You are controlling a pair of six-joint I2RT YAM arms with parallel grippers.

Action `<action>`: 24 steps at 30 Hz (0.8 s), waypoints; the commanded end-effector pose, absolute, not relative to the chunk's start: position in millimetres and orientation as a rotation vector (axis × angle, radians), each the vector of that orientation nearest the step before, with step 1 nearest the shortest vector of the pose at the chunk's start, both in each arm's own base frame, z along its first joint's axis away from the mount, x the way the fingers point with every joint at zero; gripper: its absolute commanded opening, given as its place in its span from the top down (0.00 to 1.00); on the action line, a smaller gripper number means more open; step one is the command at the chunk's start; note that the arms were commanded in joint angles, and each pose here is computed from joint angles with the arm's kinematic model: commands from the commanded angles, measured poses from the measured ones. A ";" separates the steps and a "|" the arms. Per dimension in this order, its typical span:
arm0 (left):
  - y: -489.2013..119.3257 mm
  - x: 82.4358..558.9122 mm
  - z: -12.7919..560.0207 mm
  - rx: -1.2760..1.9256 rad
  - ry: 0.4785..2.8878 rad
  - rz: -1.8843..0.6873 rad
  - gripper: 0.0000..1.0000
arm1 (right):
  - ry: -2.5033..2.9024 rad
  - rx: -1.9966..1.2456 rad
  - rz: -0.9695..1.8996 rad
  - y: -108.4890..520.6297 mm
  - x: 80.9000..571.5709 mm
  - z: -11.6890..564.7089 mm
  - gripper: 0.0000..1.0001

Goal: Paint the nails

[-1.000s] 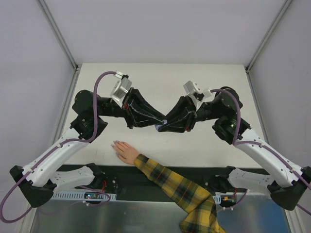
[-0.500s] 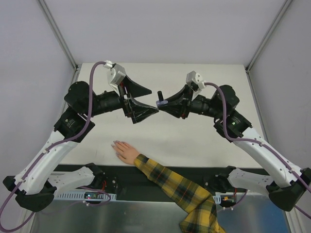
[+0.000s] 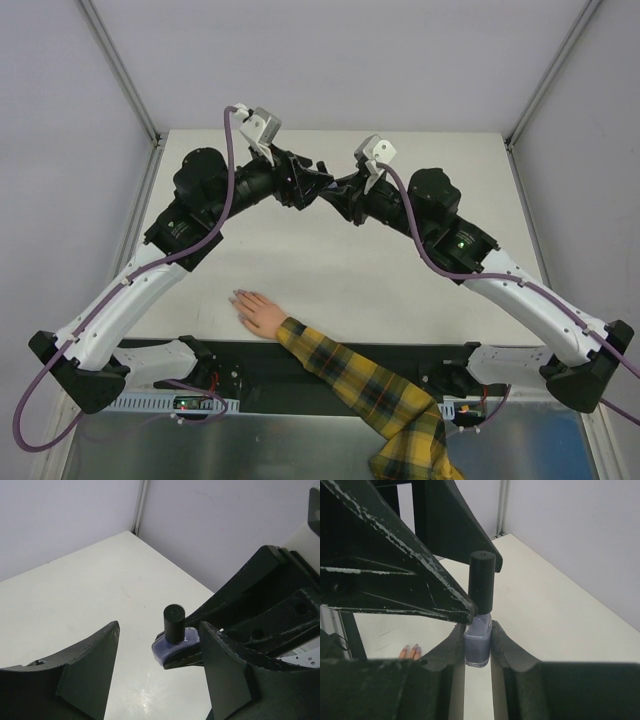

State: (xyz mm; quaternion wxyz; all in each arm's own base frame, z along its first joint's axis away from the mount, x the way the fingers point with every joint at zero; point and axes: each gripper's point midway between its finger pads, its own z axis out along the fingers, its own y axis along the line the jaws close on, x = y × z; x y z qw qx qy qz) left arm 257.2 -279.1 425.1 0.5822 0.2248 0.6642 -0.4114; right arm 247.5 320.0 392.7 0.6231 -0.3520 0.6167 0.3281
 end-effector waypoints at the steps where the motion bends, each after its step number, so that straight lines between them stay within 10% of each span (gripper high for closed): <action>1: -270.5 257.9 457.3 0.495 1.412 -0.946 0.38 | 1.338 -0.774 0.697 319.7 249.5 424.0 0.99; 8: -271.2 257.4 439.2 0.481 1.446 -0.962 0.50 | 1.331 -0.788 0.690 326.9 239.4 424.8 1.00; 16: -281.9 226.2 438.3 0.630 1.390 -1.079 1.00 | 1.310 -0.811 0.744 329.8 225.1 429.0 1.00; 24: -298.9 144.6 442.7 1.096 1.177 -1.439 1.00 | 0.984 -1.125 1.328 325.0 153.6 463.3 1.00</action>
